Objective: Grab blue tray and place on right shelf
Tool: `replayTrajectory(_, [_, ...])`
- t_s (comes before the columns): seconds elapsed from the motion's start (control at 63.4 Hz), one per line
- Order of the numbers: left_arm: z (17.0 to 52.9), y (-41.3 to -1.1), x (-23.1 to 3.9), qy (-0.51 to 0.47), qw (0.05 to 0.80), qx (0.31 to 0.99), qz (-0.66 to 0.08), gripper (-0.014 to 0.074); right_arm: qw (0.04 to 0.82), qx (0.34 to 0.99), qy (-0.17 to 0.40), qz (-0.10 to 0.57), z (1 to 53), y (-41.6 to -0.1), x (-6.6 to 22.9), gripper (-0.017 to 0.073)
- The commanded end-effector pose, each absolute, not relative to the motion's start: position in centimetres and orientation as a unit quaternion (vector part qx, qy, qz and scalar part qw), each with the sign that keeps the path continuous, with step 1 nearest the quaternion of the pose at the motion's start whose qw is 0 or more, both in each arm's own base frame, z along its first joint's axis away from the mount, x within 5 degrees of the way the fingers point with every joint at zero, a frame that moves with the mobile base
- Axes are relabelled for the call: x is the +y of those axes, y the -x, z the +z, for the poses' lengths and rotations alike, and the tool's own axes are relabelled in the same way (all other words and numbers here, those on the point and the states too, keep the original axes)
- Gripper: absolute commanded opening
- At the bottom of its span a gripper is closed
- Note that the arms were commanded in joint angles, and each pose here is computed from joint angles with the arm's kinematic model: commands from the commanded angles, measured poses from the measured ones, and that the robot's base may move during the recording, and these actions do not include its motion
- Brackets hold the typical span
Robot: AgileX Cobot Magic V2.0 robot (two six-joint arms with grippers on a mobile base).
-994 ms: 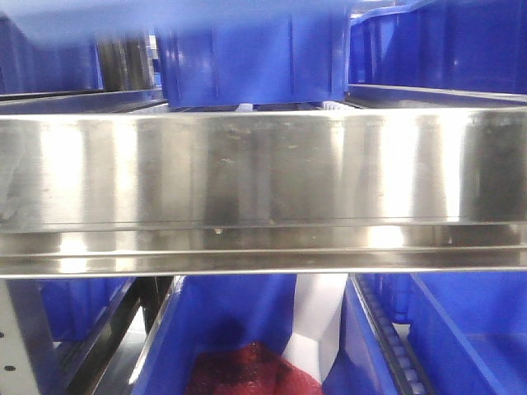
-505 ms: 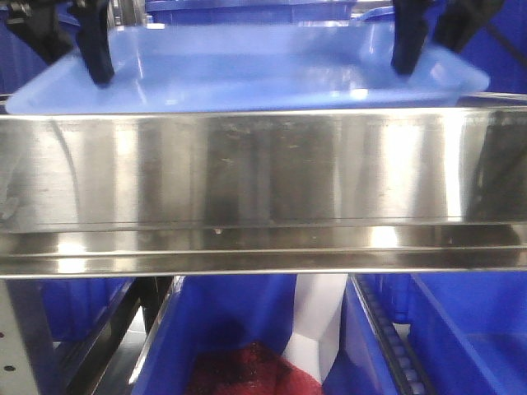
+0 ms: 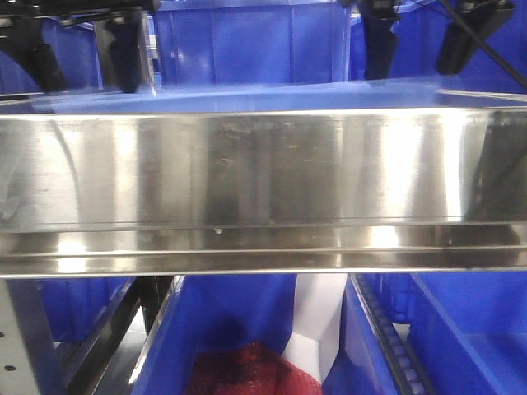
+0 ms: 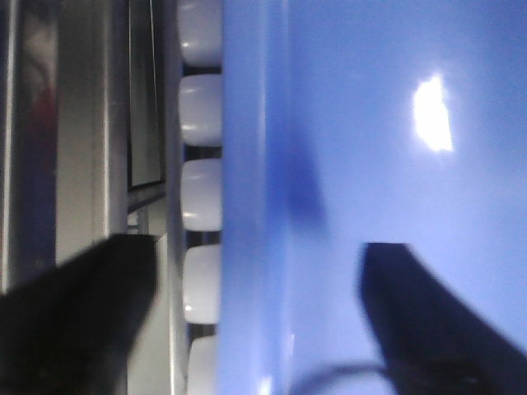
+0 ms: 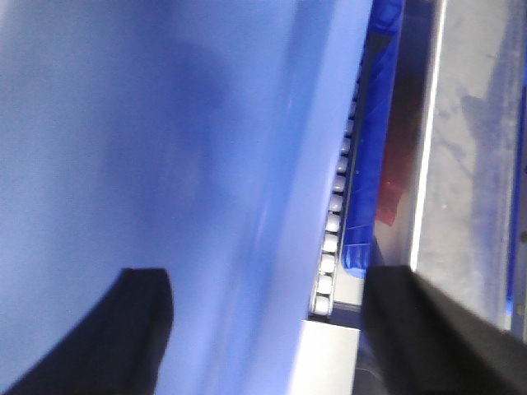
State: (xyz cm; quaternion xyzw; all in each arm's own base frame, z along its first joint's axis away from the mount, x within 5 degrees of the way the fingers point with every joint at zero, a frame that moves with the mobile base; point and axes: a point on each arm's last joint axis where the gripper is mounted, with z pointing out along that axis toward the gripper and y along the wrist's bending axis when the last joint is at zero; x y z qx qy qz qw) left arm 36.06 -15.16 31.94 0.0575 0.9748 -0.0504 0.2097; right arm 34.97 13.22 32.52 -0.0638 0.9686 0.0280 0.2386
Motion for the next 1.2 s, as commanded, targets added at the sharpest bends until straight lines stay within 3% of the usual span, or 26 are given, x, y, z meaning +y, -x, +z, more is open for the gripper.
replayTrajectory(0.0, [35.2,-35.4,-14.8,-0.057,0.264,0.961,-0.068,0.0551,0.293,0.953,0.063,0.031,35.5,-34.6,12.4,0.0624])
replayTrajectory(0.221, [39.0,-32.9,-14.5,-0.08,0.306,0.946,-0.075,0.0541,0.333,0.94,0.06,0.044,38.7,-32.5,11.7,0.0584])
replayTrajectory(0.394, [43.1,-28.3,-13.5,-0.106,0.377,0.916,-0.088,0.0428,0.392,0.916,0.059,0.064,42.6,-28.8,10.4,0.0321])
replayTrajectory(0.552, [44.3,-23.0,-12.2,-0.127,0.432,0.885,-0.12,0.0207,0.446,0.889,0.059,0.083,44.5,-24.3,8.7,0.0053])
replayTrajectory(0.726, [42.9,-17.5,-10.2,-0.145,0.486,0.848,-0.155,-0.0057,0.491,0.863,0.081,0.086,43.7,-19.1,6.7,0.0056])
replayTrajectory(1.041, [36.5,-9.8,-6.0,-0.147,0.597,0.758,-0.22,-0.0048,0.595,0.788,0.13,0.089,36.8,-10.8,3.7,0.0056])
replayTrajectory(1.183, [34.4,-8.1,-5.0,-0.146,0.644,0.712,-0.239,-0.0048,0.652,0.74,0.134,0.096,33.7,-8.2,2.8,0.0056])
